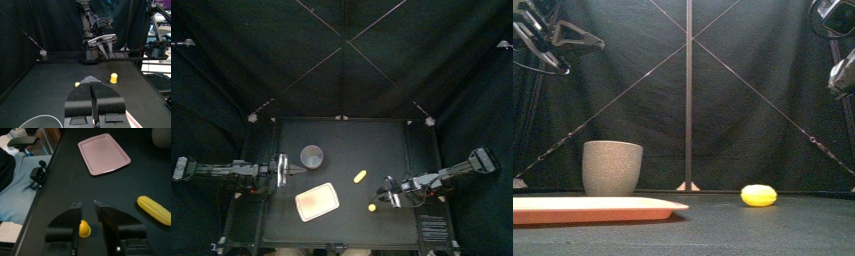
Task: Pick the yellow can then place it in the grey bowl
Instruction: Pick the yellow can
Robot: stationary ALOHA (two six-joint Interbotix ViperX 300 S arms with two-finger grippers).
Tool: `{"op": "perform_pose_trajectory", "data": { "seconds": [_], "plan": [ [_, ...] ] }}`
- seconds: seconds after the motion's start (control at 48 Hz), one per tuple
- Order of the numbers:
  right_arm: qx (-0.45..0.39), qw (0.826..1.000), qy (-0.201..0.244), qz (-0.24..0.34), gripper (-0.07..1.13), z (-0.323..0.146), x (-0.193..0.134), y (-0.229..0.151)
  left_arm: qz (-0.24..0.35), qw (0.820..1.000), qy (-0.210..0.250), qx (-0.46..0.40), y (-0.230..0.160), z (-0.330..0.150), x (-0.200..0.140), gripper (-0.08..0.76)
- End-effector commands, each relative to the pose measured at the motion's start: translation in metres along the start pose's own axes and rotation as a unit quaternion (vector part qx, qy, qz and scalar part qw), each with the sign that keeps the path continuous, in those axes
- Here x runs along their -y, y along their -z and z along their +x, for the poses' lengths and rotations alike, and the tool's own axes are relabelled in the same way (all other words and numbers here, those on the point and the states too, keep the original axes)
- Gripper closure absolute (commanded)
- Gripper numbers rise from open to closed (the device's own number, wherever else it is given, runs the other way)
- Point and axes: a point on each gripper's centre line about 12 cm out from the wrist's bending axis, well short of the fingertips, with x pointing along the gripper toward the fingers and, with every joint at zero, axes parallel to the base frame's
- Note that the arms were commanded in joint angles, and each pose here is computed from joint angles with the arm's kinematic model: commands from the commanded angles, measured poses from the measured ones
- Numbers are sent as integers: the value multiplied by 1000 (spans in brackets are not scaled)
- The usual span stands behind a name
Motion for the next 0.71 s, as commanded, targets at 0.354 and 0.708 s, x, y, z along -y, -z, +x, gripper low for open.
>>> {"op": "perform_pose_trajectory", "data": {
  "seconds": [0.354, 0.708],
  "plan": [
    [-7, 999, 16, 42, 88, 23, 3, 0, -7, 1000, -4, 1, 0, 1, -1, 696],
    [-107, 994, 16, 17, 90, 40, -1, 39, -7, 1000, -6, 3, 0, 1, -2, 696]
  ]
}}
